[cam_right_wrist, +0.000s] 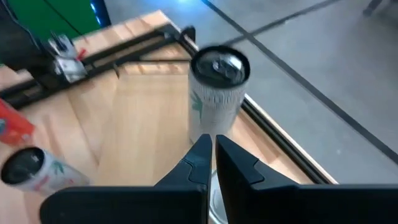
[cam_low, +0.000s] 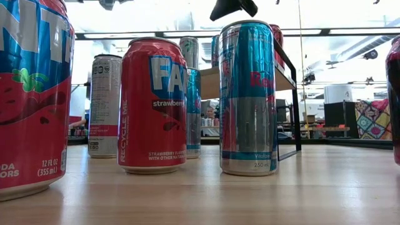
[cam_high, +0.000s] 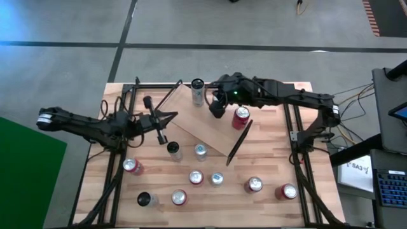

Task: Place canned beverage on shelf
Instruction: Adjust the silver/blue soda can on the shelf

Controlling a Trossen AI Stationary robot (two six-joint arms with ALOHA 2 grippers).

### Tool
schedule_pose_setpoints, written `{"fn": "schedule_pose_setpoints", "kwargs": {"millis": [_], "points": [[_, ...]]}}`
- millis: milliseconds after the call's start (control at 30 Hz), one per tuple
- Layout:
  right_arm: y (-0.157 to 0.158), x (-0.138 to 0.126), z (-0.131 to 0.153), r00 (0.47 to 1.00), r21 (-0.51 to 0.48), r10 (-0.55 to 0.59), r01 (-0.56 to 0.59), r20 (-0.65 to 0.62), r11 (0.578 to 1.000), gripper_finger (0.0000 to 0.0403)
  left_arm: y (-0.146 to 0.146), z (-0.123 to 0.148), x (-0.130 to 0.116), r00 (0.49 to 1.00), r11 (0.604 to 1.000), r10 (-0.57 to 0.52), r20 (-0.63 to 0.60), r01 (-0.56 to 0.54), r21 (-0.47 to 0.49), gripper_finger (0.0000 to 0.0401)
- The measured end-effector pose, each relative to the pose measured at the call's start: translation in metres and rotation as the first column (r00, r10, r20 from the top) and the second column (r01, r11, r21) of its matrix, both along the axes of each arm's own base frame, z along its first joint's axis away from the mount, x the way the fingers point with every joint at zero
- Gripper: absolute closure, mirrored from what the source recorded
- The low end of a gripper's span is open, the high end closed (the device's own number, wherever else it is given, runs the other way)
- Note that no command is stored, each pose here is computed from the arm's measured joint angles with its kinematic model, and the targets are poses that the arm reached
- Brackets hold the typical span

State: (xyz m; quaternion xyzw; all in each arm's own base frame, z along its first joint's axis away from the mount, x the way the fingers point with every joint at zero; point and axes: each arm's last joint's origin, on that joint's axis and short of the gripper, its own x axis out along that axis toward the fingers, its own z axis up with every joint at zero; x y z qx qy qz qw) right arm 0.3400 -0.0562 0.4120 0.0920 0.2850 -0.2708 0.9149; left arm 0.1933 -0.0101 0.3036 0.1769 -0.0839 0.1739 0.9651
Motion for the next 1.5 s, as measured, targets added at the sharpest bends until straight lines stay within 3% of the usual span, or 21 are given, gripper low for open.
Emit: {"fn": "schedule_pose_setpoints", "kwargs": {"millis": [433,1500], "points": [[-0.001,0.005,-0.019,0.97,0.001,-0.029,0.03,-0.242,1.0,0.039,0.0,0.002,-0.002,1.0,1.0,0.0,0.009,0.0,-0.001,0.0401],[0.001,0.001,-0.021,0.968,0.102,-0.129,0.154,-0.215,0.983,0.039,0.0,0.002,-0.002,1.0,1.0,0.001,0.008,-0.001,0.006,0.0401]]}}
